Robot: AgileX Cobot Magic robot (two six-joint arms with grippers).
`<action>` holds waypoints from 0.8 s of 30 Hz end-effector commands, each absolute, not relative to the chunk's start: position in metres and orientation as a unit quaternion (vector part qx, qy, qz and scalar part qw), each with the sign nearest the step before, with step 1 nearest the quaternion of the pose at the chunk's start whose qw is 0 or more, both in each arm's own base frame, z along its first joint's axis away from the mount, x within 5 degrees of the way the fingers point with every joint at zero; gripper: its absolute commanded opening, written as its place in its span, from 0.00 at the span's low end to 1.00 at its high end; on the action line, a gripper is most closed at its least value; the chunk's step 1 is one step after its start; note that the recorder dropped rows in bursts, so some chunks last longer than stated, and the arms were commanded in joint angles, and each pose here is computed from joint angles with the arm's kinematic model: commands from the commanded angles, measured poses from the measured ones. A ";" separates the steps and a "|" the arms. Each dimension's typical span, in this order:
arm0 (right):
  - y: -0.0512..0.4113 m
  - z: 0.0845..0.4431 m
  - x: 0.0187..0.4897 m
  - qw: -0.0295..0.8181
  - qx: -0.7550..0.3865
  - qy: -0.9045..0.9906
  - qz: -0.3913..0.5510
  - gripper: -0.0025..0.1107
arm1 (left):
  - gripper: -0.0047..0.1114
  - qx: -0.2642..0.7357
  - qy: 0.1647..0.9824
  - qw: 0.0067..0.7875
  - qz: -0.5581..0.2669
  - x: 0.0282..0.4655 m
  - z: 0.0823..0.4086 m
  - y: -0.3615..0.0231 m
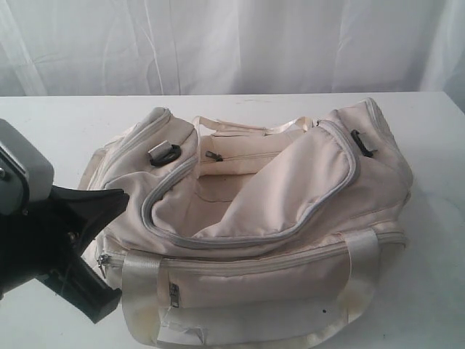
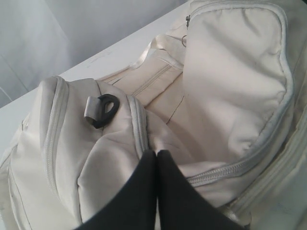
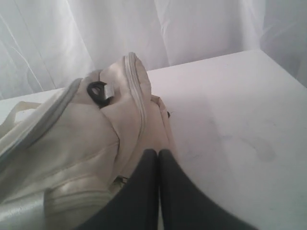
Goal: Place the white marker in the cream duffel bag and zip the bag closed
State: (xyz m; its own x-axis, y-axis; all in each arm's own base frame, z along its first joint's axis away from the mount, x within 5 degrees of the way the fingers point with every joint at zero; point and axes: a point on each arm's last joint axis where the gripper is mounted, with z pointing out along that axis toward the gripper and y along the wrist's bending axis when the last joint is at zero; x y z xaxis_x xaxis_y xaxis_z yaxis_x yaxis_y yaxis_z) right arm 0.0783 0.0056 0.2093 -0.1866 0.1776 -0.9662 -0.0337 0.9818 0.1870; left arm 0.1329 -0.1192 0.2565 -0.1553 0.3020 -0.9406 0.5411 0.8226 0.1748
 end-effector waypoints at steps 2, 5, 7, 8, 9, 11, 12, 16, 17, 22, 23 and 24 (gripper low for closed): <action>0.004 0.200 0.074 0.660 0.033 0.748 0.062 0.02 | 0.08 0.271 0.758 0.583 -0.110 0.132 0.256 -0.118; 0.004 0.199 0.071 0.662 0.021 0.747 0.055 0.02 | 0.08 0.271 0.758 0.583 -0.110 0.132 0.256 -0.118; 0.004 0.200 0.069 0.668 0.014 0.743 0.048 0.02 | 0.08 0.271 0.758 0.583 -0.110 0.132 0.256 -0.118; 0.004 0.200 0.069 0.668 0.011 0.743 0.047 0.02 | 0.08 0.271 0.758 0.583 -0.110 0.132 0.256 -0.118; 0.004 0.200 0.068 0.670 0.010 0.741 0.046 0.02 | 0.08 0.271 0.758 0.583 -0.110 0.132 0.256 -0.118; 0.004 0.201 0.067 0.673 0.010 0.738 0.047 0.02 | 0.08 0.271 0.758 0.583 -0.110 0.132 0.256 -0.118; 0.004 0.201 0.067 0.675 0.010 0.737 0.047 0.02 | 0.08 0.271 0.758 0.583 -0.110 0.132 0.256 -0.118; 0.004 0.202 0.066 0.680 0.011 0.731 0.048 0.02 | 0.08 0.271 0.758 0.583 -0.110 0.132 0.256 -0.118; 0.004 0.202 0.066 0.680 0.011 0.731 0.048 0.02 | 0.08 0.271 0.758 0.583 -0.110 0.132 0.256 -0.118; 0.004 0.202 0.066 0.680 0.011 0.731 0.048 0.02 | 0.08 0.271 0.758 0.583 -0.110 0.132 0.256 -0.118; 0.004 0.202 0.066 0.680 0.011 0.731 0.048 0.02 | 0.08 0.271 0.758 0.583 -0.110 0.132 0.256 -0.118; 0.004 0.202 0.066 0.680 0.011 0.731 0.048 0.02 | 0.08 0.271 0.758 0.583 -0.110 0.132 0.256 -0.118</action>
